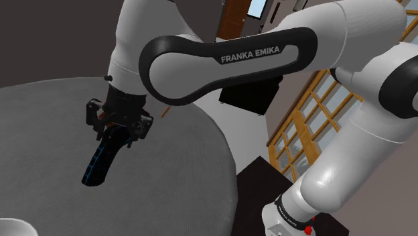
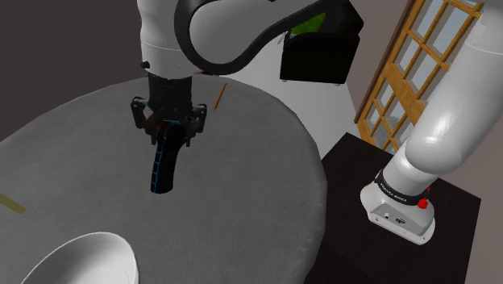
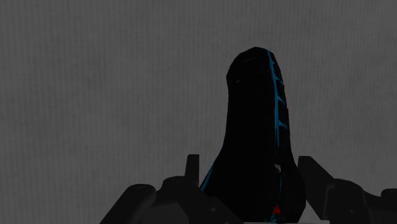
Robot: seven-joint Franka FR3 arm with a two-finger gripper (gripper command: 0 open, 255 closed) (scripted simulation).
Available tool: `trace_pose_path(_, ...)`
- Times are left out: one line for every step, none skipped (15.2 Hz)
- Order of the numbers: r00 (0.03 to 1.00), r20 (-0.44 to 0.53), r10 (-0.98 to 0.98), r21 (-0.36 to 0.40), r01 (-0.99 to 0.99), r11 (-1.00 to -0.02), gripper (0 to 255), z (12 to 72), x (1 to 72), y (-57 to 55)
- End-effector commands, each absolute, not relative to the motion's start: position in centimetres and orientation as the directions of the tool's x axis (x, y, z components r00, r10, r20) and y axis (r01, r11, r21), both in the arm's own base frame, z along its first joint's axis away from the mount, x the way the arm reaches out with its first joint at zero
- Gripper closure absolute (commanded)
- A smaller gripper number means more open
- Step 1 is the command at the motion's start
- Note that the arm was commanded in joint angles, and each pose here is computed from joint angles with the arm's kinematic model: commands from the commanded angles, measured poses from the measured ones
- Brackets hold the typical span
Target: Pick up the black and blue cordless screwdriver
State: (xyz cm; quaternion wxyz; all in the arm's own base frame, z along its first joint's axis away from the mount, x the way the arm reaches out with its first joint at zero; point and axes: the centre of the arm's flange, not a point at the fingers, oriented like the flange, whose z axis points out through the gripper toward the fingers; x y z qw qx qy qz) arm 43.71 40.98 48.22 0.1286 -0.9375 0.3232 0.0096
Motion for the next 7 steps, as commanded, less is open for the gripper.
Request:
trace_pose_path(0.791,-0.101,-0.603,-0.235,-0.608,-0.758,255,49.4,43.7,41.0)
trace_pose_path(0.791,-0.101,-0.603,-0.235,-0.608,-0.758,255,49.9,43.7,41.0)
trace_pose_path(0.791,-0.101,-0.603,-0.235,-0.608,-0.758,255,50.4,43.7,41.0)
trace_pose_path(0.791,-0.101,-0.603,-0.235,-0.608,-0.758,255,51.0,43.7,41.0)
trace_pose_path(0.791,-0.101,-0.603,-0.235,-0.608,-0.758,255,51.5,43.7,41.0)
trace_pose_path(0.791,-0.101,-0.603,-0.235,-0.608,-0.758,255,51.6,43.7,41.0)
trace_pose_path(0.791,-0.101,-0.603,-0.235,-0.608,-0.758,255,51.6,43.7,41.0)
